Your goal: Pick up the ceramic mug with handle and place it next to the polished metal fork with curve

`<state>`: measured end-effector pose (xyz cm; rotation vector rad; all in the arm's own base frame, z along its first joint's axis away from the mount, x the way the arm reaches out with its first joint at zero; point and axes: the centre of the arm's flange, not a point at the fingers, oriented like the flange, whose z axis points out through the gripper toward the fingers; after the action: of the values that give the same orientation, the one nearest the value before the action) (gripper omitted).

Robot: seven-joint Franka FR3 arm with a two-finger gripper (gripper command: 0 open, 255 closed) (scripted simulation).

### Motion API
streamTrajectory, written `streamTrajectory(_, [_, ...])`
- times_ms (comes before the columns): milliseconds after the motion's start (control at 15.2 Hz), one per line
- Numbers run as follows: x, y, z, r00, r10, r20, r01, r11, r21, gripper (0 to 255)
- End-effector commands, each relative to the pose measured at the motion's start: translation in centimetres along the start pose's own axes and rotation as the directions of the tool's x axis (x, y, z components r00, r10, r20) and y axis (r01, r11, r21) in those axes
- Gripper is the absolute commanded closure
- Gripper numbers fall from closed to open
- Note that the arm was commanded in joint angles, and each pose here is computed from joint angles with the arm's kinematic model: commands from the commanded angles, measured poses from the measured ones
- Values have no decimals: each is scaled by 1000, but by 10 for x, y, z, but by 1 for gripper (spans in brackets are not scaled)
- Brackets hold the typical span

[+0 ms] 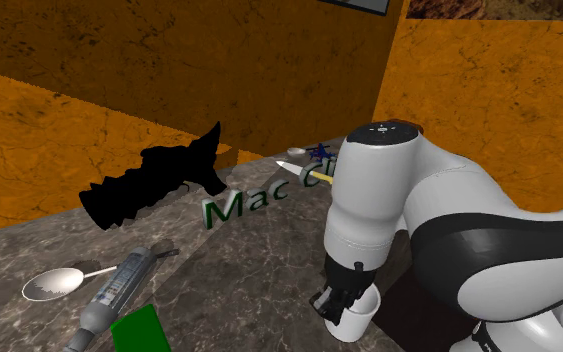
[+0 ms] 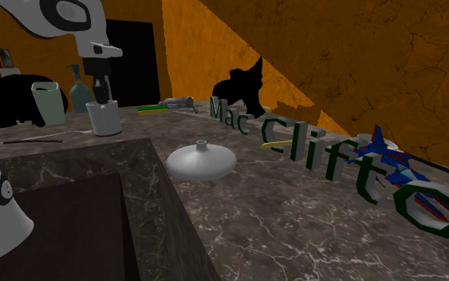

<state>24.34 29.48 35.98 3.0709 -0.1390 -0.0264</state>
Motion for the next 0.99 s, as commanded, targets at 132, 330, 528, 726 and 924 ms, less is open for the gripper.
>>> streamTrajectory(132, [0,0,0,1000,0,0,0,1000,0,255])
streamTrajectory(330, [0,0,0,1000,0,0,0,1000,0,0])
streamTrajectory(528, [0,0,0,1000,0,0,0,1000,0,0])
streamTrajectory(726, [0,0,-39,1000,0,0,0,1000,0,0])
streamTrajectory(924, [0,0,-50,1000,0,0,0,1000,0,0])
